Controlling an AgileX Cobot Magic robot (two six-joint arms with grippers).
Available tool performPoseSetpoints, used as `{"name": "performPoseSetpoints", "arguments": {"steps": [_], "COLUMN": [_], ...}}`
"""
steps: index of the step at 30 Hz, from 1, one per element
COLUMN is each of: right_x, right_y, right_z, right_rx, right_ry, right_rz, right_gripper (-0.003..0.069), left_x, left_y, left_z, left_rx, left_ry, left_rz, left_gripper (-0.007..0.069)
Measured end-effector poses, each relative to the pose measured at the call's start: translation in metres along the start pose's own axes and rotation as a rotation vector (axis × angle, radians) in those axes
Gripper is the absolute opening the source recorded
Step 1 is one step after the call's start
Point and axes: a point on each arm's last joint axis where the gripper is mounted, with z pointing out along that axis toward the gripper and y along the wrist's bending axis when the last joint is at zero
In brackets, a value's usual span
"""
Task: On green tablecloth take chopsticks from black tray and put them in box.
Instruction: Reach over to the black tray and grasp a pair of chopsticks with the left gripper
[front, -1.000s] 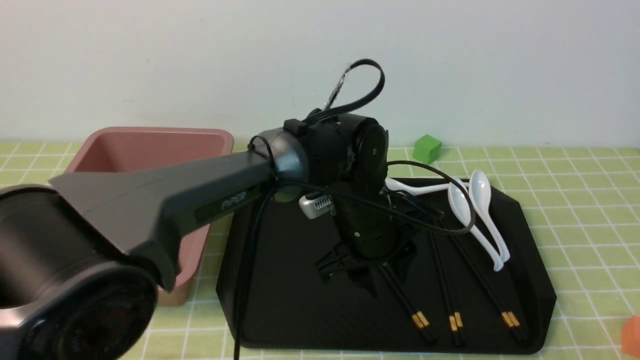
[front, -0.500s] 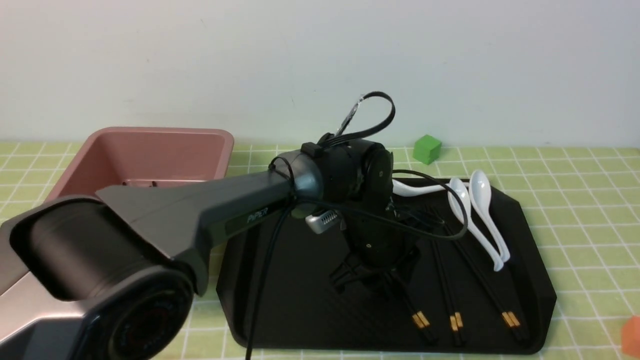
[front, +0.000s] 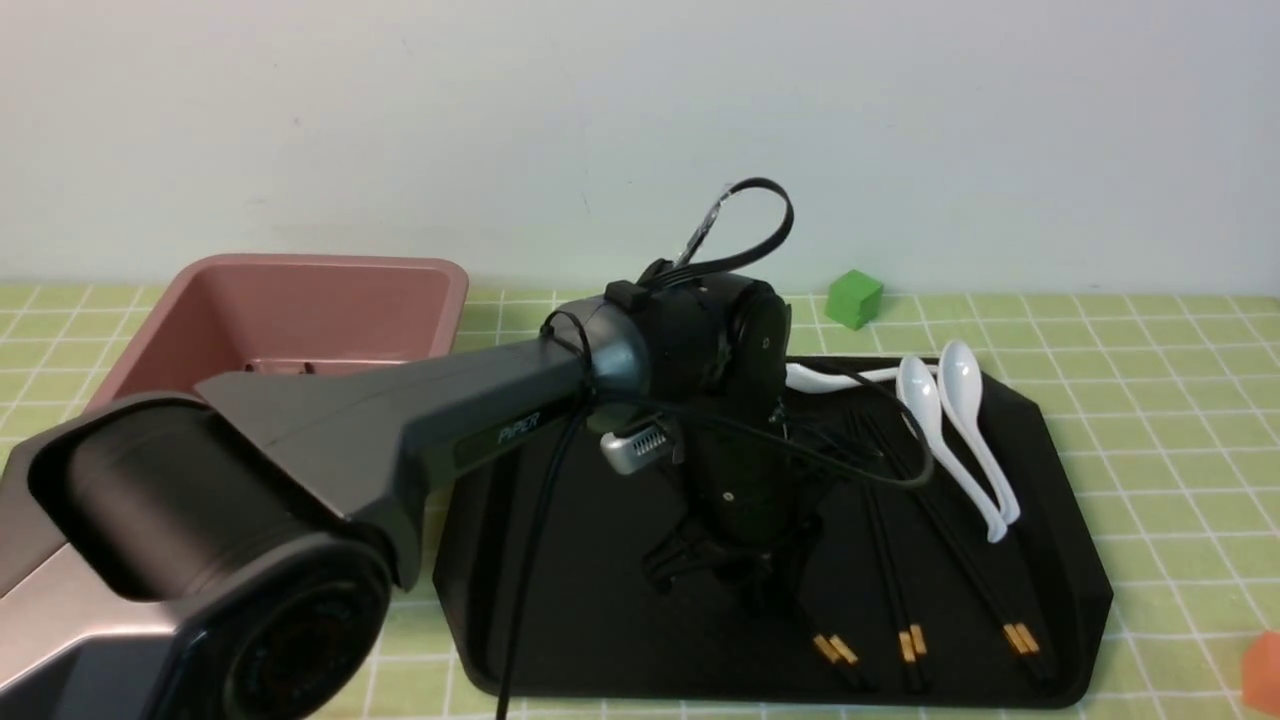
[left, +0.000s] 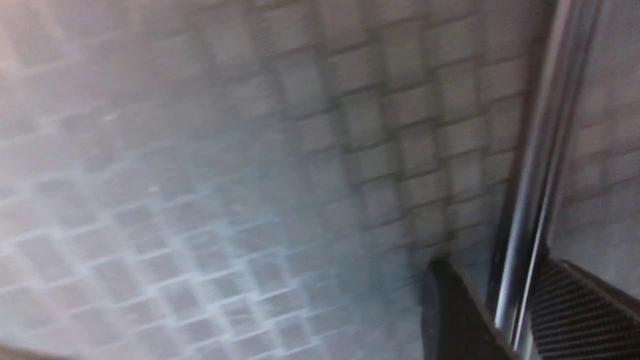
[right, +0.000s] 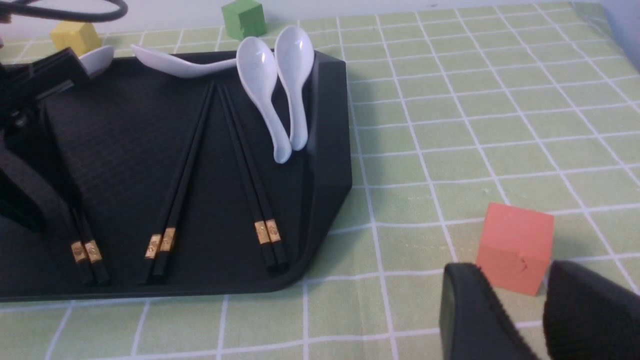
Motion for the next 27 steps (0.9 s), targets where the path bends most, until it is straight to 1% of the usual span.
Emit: {"name": "performPoseSetpoints", "arguments": {"steps": [6, 9, 14, 17, 27], "right_x": [0.000, 0.000, 0.000, 0.000, 0.000], "right_y": [0.000, 0.000, 0.000, 0.000, 0.000], "right_z": [0.000, 0.000, 0.000, 0.000, 0.000], "right_rx": [0.000, 0.000, 0.000, 0.000, 0.000], "right_ry": [0.000, 0.000, 0.000, 0.000, 0.000], "right_rz": [0.000, 0.000, 0.000, 0.000, 0.000], "right_gripper": [0.0239, 0.0239, 0.0239, 0.0239, 0.0239], "left_x": [-0.004, -0.007, -0.008, -0.009, -0.011], "left_y": [-0.005, -0.010, -0.012, -0.012, -0.009], "left_z": [-0.010, -0.017, -0.021, -0.020, -0.002], "left_rx": [-0.082, -0.078, -0.069, -0.070, -0.107], "left_ry": [-0.020, -0.049, -0.062, -0.068, -0.060], "left_rz": [0.069, 0.080, 0.022, -0.058, -0.094], "left_gripper": [0.0227, 0.0227, 0.0239, 0.0262, 0.0279]}}
